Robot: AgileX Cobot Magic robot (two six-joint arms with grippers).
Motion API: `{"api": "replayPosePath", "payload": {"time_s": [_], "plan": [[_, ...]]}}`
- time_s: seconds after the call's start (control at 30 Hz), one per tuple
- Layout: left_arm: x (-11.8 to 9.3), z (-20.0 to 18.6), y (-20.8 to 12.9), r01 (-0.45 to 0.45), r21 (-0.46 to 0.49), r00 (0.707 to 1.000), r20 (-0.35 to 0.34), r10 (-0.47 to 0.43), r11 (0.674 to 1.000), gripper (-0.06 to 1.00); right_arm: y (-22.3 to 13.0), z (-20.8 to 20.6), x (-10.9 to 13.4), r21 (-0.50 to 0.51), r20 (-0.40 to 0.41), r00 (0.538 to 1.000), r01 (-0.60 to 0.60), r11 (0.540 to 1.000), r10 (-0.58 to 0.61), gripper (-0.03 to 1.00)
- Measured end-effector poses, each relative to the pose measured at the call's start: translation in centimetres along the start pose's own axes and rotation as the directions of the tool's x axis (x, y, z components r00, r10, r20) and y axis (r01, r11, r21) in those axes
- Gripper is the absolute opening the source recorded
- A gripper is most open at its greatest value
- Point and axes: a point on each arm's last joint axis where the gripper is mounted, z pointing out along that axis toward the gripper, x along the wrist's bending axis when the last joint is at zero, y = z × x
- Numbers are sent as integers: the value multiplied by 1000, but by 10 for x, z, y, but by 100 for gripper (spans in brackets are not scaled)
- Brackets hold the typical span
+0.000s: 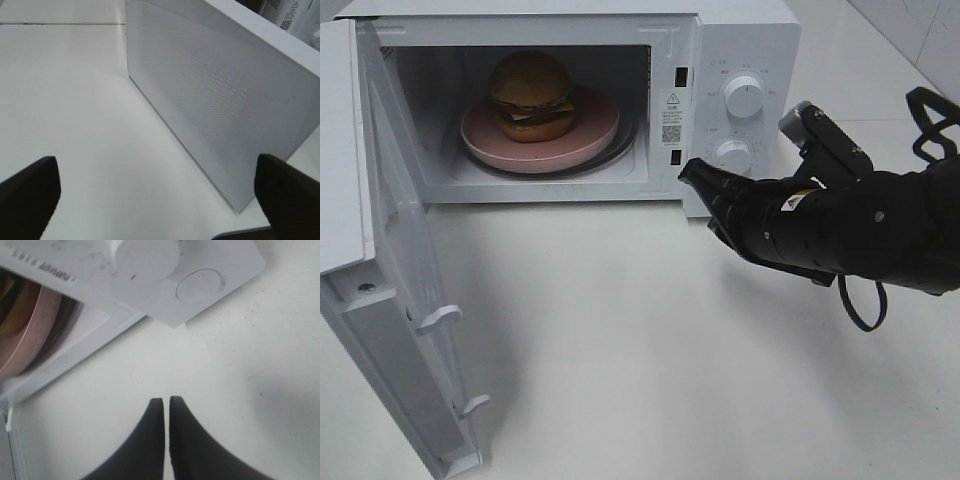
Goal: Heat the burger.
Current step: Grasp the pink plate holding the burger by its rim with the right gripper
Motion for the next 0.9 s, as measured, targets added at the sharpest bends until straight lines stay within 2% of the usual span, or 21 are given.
{"api": "replayPosePath", "payload": {"time_s": [0.03, 0.07, 0.13, 0.23, 0.3, 0.33, 0.37, 0.4, 0.43, 0.5, 0.53, 0.57, 0.6, 0.63, 0.67, 0.7, 0.77, 0.8, 0.83, 0.87, 0.9], "plan": [[0, 0, 0, 0, 0, 1000, 0, 0, 1000, 97, -1, -4, 3, 44, -14, 996, 89, 995, -88, 2], [0, 0, 0, 0, 0, 1000, 0, 0, 1000, 97, -1, -4, 3, 44, -14, 996, 89, 995, -88, 2], [0, 0, 0, 0, 0, 1000, 0, 0, 1000, 97, -5, -10, 9, 138, -48, 973, 232, 963, -227, 3], [0, 0, 0, 0, 0, 1000, 0, 0, 1000, 97, -6, -10, 12, 164, -59, 964, 266, 950, -260, 3], [0, 0, 0, 0, 0, 1000, 0, 0, 1000, 97, -9, -10, 17, 252, -89, 926, 377, 891, -367, 3], [0, 0, 0, 0, 0, 1000, 0, 0, 1000, 97, -9, -10, 17, 252, -89, 926, 377, 891, -367, 3], [0, 0, 0, 0, 0, 1000, 0, 0, 1000, 97, -10, -11, 21, 295, -107, 897, 441, 848, -429, 3], [0, 0, 0, 0, 0, 1000, 0, 0, 1000, 97, -9, -11, 23, 311, -114, 884, 465, 829, -453, 3], [0, 0, 0, 0, 0, 1000, 0, 0, 1000, 97, -9, -11, 23, 311, -114, 884, 465, 829, -453, 3], [0, 0, 0, 0, 0, 1000, 0, 0, 1000, 97, -5, -12, 31, 380, -137, 812, 572, 727, -567, 3], [0, 0, 0, 0, 0, 1000, 0, 0, 1000, 97, -5, -12, 31, 380, -137, 812, 572, 727, -567, 3], [0, 0, 0, 0, 0, 1000, 0, 0, 1000, 97, -4, -13, 32, 389, -143, 789, 599, 699, -597, 3], [0, 0, 0, 0, 0, 1000, 0, 0, 1000, 97, -4, -13, 32, 389, -143, 789, 599, 699, -597, 3], [0, 0, 0, 0, 0, 1000, 0, 0, 1000, 97, -1, -13, 35, 405, -163, 730, 663, 630, -664, 3], [0, 0, 0, 0, 0, 1000, 0, 0, 1000, 97, 1, -14, 36, 414, -176, 691, 698, 585, -701, 3], [0, 0, 0, 0, 0, 1000, 0, 0, 1000, 97, 1, -14, 36, 414, -176, 691, 698, 585, -701, 3], [0, 0, 0, 0, 0, 1000, 0, 0, 1000, 97, 7, -17, 40, 428, -254, 516, 818, 384, -818, 4], [0, 0, 0, 0, 0, 1000, 0, 0, 1000, 97, 7, -17, 40, 428, -254, 516, 818, 384, -818, 4], [0, 0, 0, 0, 0, 1000, 0, 0, 1000, 97, 8, -17, 41, 426, -273, 477, 839, 339, -836, 4], [0, 0, 0, 0, 0, 1000, 0, 0, 1000, 97, 9, -18, 42, 418, -319, 384, 878, 235, -866, 4], [0, 0, 0, 0, 0, 1000, 0, 0, 1000, 97, 9, -18, 42, 418, -319, 384, 878, 235, -866, 4]]}}
